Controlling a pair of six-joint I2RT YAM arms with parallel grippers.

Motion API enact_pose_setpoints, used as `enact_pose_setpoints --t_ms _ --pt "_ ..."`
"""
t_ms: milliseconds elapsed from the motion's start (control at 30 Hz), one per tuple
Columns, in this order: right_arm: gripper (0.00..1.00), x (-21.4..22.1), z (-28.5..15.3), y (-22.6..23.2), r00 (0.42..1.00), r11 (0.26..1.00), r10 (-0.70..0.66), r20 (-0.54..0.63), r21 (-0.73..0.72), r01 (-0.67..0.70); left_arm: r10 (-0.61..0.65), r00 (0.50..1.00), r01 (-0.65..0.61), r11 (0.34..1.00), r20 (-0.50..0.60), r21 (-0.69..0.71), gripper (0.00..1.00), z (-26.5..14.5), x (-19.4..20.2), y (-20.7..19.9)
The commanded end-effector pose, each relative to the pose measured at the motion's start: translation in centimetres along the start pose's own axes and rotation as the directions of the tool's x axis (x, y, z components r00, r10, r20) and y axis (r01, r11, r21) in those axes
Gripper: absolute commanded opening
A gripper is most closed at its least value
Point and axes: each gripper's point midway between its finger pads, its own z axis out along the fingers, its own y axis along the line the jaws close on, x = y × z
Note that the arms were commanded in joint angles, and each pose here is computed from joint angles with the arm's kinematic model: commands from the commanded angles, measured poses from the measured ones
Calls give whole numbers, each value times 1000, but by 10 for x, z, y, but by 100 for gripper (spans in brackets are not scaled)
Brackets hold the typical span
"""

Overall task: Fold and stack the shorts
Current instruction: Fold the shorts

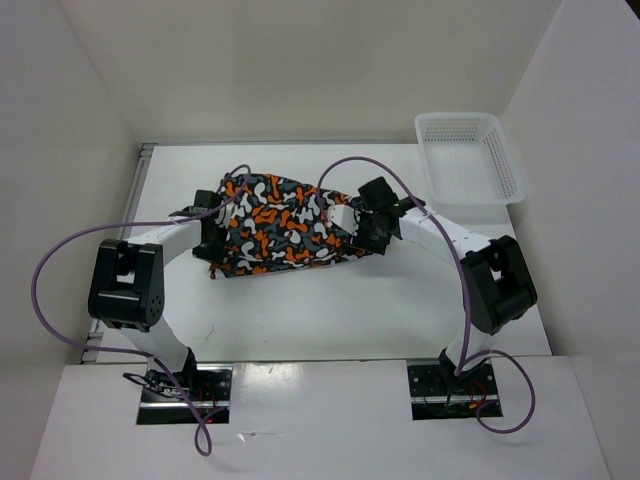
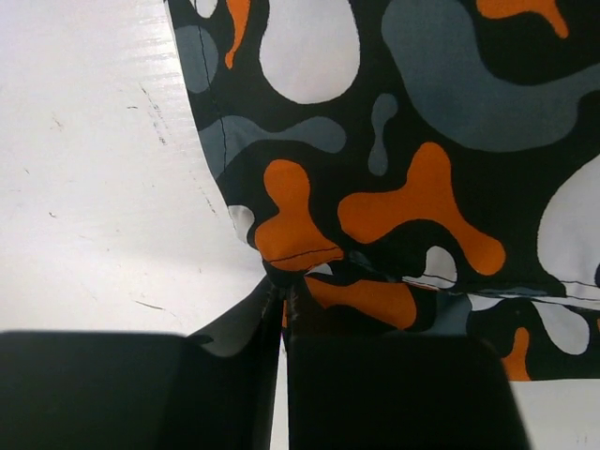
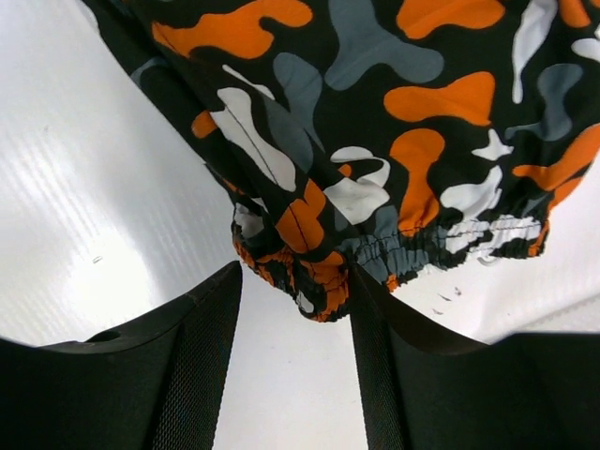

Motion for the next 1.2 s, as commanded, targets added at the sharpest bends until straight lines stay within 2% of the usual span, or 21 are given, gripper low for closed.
enact_pose_setpoints --t_ms 0,67,133,167,200,300,467,567,800,967,1167 --pt "56 -9 -16 -4 999 1000 -7 39 -5 7 5 1000 -6 1000 -17 -27 5 -5 0 6" --pt "58 -6 -14 -4 999 1000 -17 33 4 17 5 1000 -6 999 -18 -36 1 -7 0 8" --pt "52 4 -3 -5 1000 999 -26 2 35 26 4 1000 -5 999 -9 -37 0 -10 -6 9" --pt "43 8 2 -5 1000 999 -25 -11 41 26 4 1000 -5 999 -9 -37 0 -11 -6 9" --pt "24 13 8 -5 999 999 -24 -33 47 25 2 1000 -2 999 5 -47 0 -13 -12 11" --pt "1 7 8 -16 1000 995 -16 -13 94 17 -1 999 3 998 33 -62 0 -23 -22 15" --pt "0 -8 -12 -59 1000 966 -2 -3 257 3 -4 998 9 996 56 -84 0 -33 -29 21" --pt "0 -18 -37 -102 1000 893 7 14 449 -12 -8 996 17 994 85 -107 0 -40 -39 26" --pt "0 -9 -65 -132 998 781 -16 -66 622 53 -8 997 17 993 81 -116 1 -48 -41 29" --pt "0 -8 -82 -132 997 765 -28 -74 640 69 -4 999 8 997 50 -81 1 -75 -45 27" --pt "0 18 -55 -78 982 898 -104 -156 411 161 46 995 -41 998 -85 53 13 -87 -3 -4"
